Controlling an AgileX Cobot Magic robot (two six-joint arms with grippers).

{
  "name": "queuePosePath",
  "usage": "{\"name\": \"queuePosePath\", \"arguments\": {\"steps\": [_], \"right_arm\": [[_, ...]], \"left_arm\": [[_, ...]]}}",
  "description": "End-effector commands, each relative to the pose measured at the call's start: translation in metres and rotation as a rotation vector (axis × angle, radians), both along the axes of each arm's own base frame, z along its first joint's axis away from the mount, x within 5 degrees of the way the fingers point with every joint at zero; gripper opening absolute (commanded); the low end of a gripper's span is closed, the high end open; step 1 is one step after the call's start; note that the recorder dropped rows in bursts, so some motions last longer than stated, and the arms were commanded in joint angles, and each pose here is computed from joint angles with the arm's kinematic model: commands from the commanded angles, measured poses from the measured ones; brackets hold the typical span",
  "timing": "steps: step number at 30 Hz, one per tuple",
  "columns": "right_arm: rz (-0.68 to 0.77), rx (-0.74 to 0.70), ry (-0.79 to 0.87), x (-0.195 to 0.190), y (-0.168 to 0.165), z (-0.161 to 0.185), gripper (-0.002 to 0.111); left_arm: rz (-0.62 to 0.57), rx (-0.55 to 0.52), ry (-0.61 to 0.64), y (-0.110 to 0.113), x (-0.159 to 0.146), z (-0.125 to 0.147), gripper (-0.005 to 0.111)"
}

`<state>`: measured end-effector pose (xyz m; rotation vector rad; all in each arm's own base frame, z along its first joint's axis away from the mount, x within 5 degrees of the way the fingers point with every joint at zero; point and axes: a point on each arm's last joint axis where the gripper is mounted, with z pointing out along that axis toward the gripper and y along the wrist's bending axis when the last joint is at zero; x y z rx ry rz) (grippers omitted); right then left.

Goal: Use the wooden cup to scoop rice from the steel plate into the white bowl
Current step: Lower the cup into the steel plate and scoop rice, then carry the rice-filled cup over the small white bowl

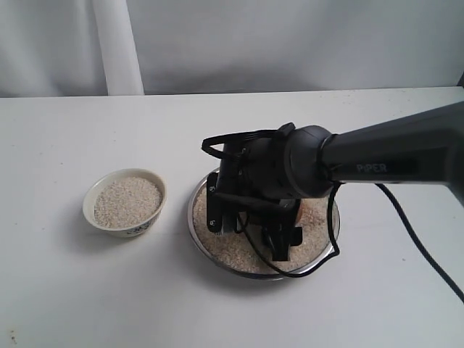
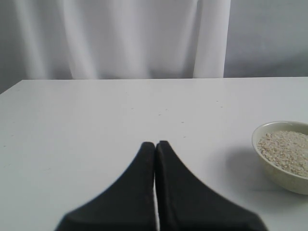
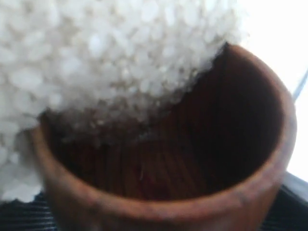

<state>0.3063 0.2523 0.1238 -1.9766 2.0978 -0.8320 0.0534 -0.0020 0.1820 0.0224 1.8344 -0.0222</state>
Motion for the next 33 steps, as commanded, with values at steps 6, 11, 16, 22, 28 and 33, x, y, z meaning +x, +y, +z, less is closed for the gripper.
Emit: {"name": "queuePosePath", "arguments": {"steps": [6,11,16,22,28,33], "right_arm": [[-0.071,0.168,0.054,0.001,0.005,-0.009,0.0],[-0.156,0.238,0.049,0.008,-0.002,-0.008,0.0],[-0.175,0.412,0.038,0.006,-0.014,-0.012,0.0],[-0.245,0.712,0.018,-0.005,-0.05,-0.028,0.0],[-0.273,0.834,-0.017,-0.012,-0.065,-0.02,0.0],[-0.234,0.961,-0.103,-0.011,-0.06,0.015,0.0]], "left_arm": [[-0.001,-0.003,-0.007,0.0,0.0,0.0,0.0],[-0.001,-0.003,-0.007,0.0,0.0,0.0,0.0],[-0.001,-0.003,-0.007,0.0,0.0,0.0,0.0],[-0.001,-0.003,-0.007,0.0,0.0,0.0,0.0],[-0.001,-0.003,-0.007,0.0,0.0,0.0,0.0],[-0.001,-0.003,-0.007,0.0,0.0,0.0,0.0]]}}
